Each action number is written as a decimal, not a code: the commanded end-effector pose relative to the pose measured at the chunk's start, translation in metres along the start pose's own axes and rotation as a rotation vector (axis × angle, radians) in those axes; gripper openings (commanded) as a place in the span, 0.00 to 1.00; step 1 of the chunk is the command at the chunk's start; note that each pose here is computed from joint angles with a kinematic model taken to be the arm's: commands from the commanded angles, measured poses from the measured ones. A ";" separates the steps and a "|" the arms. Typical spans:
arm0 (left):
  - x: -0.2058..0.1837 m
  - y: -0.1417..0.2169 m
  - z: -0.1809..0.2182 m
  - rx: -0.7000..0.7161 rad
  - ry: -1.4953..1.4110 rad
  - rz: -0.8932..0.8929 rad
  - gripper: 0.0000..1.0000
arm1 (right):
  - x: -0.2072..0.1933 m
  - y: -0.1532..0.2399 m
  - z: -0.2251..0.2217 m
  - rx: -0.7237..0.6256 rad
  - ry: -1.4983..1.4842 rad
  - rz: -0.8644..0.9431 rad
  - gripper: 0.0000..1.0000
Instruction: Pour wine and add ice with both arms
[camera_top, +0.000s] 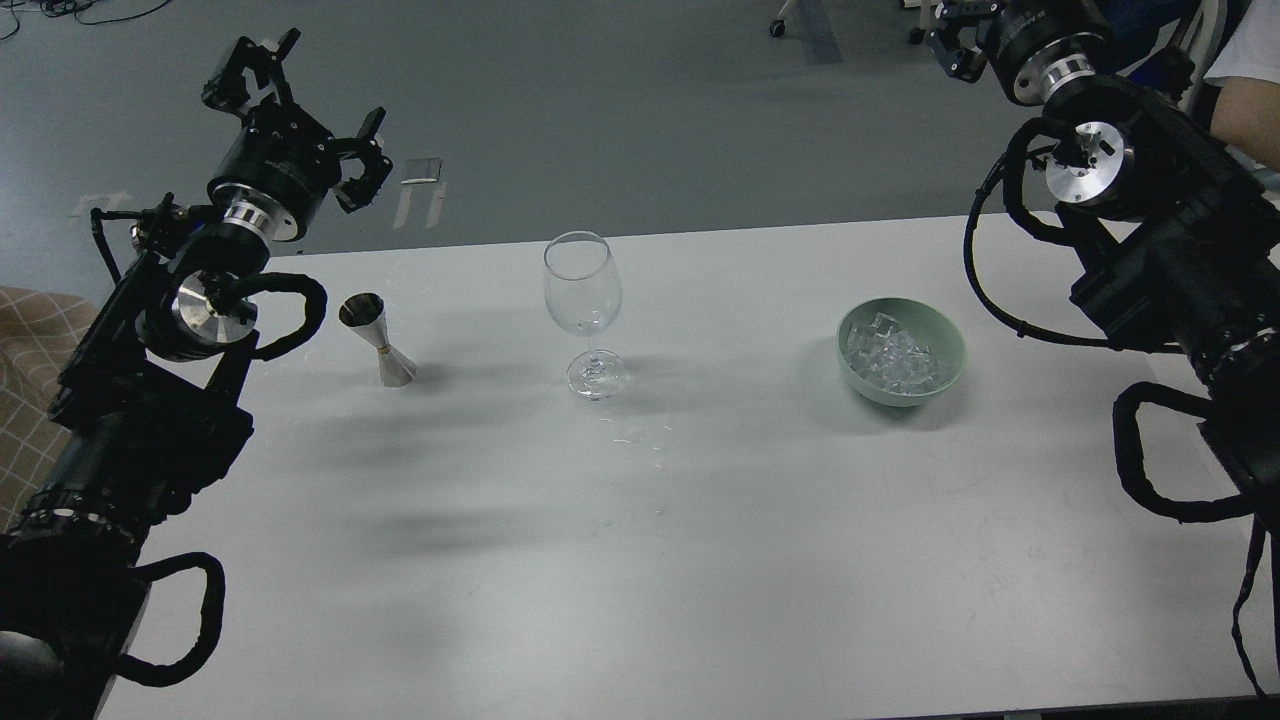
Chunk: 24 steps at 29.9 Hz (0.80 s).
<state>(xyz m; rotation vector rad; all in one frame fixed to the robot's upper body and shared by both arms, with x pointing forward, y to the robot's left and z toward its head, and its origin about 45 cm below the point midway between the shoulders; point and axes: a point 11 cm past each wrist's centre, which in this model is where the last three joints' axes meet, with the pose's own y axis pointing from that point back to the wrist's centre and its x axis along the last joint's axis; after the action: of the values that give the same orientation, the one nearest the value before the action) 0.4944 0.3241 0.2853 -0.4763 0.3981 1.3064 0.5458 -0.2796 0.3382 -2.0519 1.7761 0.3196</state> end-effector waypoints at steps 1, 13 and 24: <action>-0.001 -0.001 0.001 -0.002 -0.001 0.002 0.98 | -0.007 -0.003 -0.004 0.007 0.002 -0.014 1.00; 0.000 -0.003 0.009 -0.016 0.002 0.011 0.98 | -0.012 -0.004 -0.005 0.018 -0.001 -0.027 1.00; 0.004 -0.003 0.011 -0.026 0.011 0.045 0.98 | -0.011 -0.003 -0.002 0.008 0.011 -0.037 1.00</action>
<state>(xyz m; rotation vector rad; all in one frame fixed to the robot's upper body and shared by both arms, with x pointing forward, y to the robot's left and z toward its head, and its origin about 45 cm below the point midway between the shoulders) 0.4986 0.3313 0.2920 -0.4917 0.4028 1.3485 0.5472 -0.2714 0.3473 -2.0708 1.7415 0.2901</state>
